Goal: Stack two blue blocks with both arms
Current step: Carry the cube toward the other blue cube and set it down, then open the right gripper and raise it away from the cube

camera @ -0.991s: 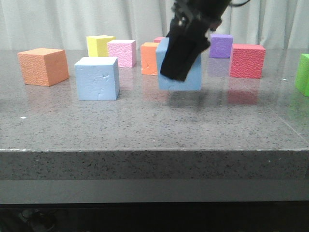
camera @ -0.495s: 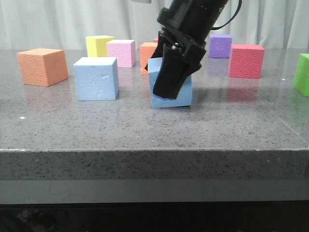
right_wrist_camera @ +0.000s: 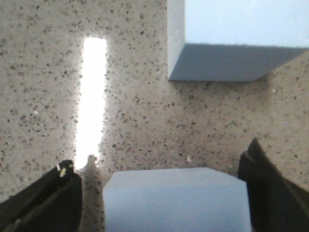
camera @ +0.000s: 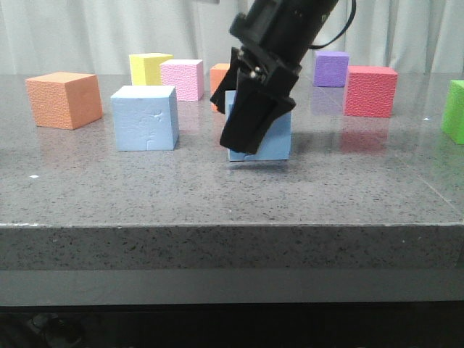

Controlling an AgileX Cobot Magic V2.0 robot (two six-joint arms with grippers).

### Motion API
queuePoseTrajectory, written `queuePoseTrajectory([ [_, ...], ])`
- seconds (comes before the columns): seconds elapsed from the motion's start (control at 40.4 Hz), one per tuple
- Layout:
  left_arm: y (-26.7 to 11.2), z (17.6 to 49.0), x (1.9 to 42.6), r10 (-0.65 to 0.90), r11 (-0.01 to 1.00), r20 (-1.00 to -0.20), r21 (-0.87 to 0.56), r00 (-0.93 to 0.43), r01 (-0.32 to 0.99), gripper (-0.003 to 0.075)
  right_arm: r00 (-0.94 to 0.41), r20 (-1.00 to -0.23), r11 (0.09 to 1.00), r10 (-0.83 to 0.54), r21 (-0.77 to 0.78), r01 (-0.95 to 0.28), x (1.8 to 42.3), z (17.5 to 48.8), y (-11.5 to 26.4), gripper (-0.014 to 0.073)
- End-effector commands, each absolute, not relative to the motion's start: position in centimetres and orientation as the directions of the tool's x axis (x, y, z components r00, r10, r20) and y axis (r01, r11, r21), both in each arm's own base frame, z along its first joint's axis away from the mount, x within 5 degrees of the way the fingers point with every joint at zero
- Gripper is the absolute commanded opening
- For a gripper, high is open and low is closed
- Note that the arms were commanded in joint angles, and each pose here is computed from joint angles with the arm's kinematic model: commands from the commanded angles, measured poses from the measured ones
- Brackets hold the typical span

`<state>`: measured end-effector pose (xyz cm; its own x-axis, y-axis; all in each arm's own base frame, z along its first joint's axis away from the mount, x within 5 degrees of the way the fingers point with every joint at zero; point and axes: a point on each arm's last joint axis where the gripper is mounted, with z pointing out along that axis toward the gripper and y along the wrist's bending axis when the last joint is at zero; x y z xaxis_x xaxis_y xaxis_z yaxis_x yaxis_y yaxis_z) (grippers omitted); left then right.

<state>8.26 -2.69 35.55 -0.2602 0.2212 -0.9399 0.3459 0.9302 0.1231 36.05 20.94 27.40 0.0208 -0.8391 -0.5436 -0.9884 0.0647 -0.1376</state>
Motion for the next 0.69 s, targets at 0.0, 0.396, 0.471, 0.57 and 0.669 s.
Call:
queuePoseTrajectory([
  [0.0,-2.9,37.3,8.5,0.193,0.93,-0.967,0.127,-0.164,0.344,0.0568,0.053,-0.627,0.109,-0.778,-0.217,-0.97,34.8,32.4,20.6,0.0653],
  [0.396,-2.9,37.3,8.5,0.193,0.93,-0.967,0.127,-0.164,0.344,0.0568,-0.191,-0.792,0.415,-0.58,-0.086,-0.906,31.8,39.3,18.8,0.0653],
  [0.471,-2.9,37.3,8.5,0.193,0.93,-0.967,0.127,-0.164,0.344,0.0568,-0.355,-0.811,0.546,-0.465,0.053,-0.836,31.3,40.6,17.6,0.0653],
  [0.57,-2.9,37.3,8.5,0.193,0.93,-0.967,0.127,-0.164,0.344,0.0568,-0.574,-0.766,0.714,-0.29,0.226,-0.662,30.5,41.5,15.5,0.0652],
  [0.669,-2.9,37.3,8.5,0.193,0.93,-0.967,0.127,-0.164,0.344,0.0568,-0.634,-0.727,0.832,-0.262,0.163,-0.53,29.2,41.3,13.2,0.0652],
])
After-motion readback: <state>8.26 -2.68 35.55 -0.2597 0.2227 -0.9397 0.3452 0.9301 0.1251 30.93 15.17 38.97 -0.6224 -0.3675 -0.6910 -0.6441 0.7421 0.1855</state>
